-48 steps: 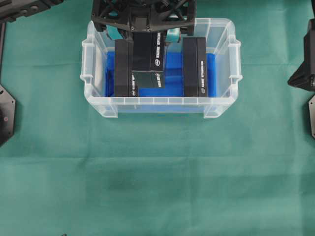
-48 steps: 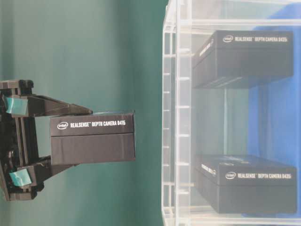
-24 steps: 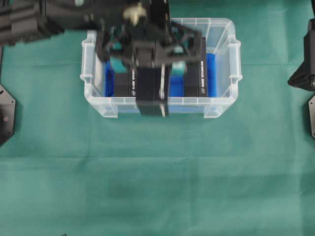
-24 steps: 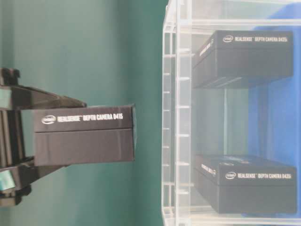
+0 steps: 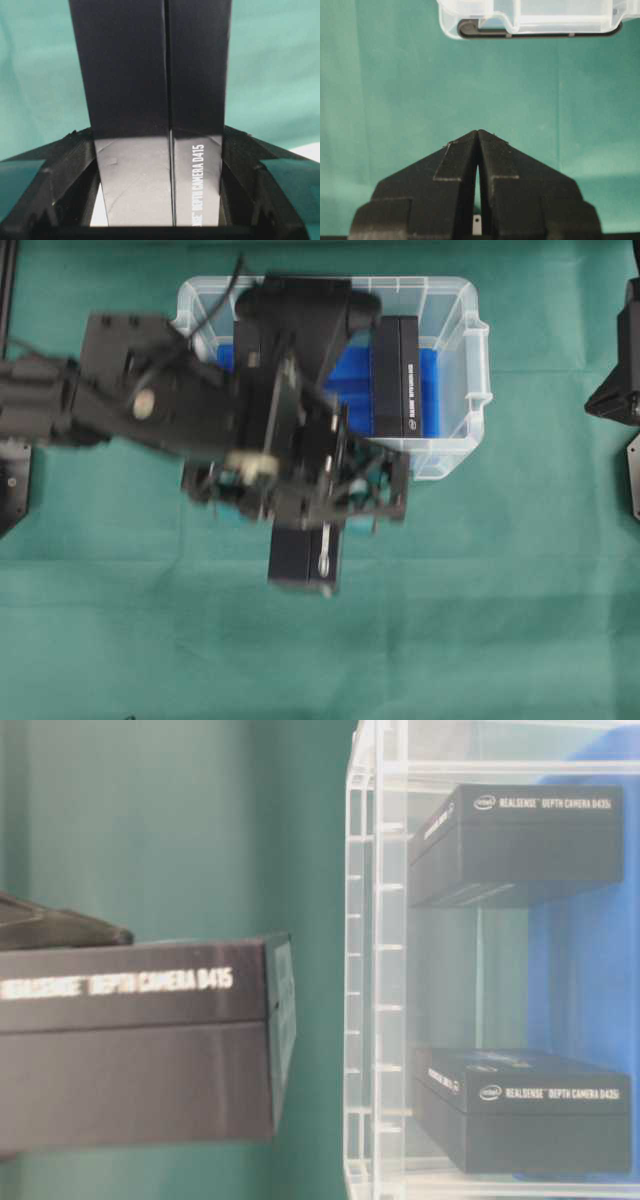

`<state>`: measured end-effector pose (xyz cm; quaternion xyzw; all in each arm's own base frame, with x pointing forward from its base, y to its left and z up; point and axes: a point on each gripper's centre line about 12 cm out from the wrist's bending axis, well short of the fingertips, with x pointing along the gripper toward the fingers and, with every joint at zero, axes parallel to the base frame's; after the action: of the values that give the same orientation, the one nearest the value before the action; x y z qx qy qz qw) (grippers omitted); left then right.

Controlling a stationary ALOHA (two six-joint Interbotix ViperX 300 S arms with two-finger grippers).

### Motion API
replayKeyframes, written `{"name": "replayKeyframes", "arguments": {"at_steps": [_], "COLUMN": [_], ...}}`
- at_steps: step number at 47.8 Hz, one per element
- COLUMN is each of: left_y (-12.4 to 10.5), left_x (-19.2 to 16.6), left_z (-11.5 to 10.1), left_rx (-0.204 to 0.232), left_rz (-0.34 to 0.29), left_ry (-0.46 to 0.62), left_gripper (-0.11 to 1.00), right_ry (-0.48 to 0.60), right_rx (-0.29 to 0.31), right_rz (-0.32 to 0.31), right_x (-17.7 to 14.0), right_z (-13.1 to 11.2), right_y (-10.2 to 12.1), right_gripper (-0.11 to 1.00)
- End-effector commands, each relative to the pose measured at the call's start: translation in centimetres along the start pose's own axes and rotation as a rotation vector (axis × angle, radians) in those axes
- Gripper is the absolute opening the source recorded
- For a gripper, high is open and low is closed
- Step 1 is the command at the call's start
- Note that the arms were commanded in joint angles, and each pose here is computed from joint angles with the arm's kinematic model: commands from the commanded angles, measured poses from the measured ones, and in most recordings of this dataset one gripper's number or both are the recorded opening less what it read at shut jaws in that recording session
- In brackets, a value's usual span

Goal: Take the box out of the case with the left arm.
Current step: 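Carry the held box out of the case toward the front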

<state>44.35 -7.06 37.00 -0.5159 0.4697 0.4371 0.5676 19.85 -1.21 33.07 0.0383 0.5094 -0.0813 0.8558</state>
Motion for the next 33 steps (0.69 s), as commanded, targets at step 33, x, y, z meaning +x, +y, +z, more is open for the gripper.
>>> {"name": "replayKeyframes", "arguments": {"at_steps": [33], "left_y": [1.4], "left_x": [-2.1], "left_z": [-3.1], "left_rx": [-0.015], "left_rz": [-0.064], "left_ry": [0.012], "left_gripper": [0.61], "right_ry": [-0.015], "right_rx": [0.004], "right_rz": [0.002], "right_x": [-0.4], "right_z": [0.3], "right_y": [0.0], "right_gripper": [0.03]}}
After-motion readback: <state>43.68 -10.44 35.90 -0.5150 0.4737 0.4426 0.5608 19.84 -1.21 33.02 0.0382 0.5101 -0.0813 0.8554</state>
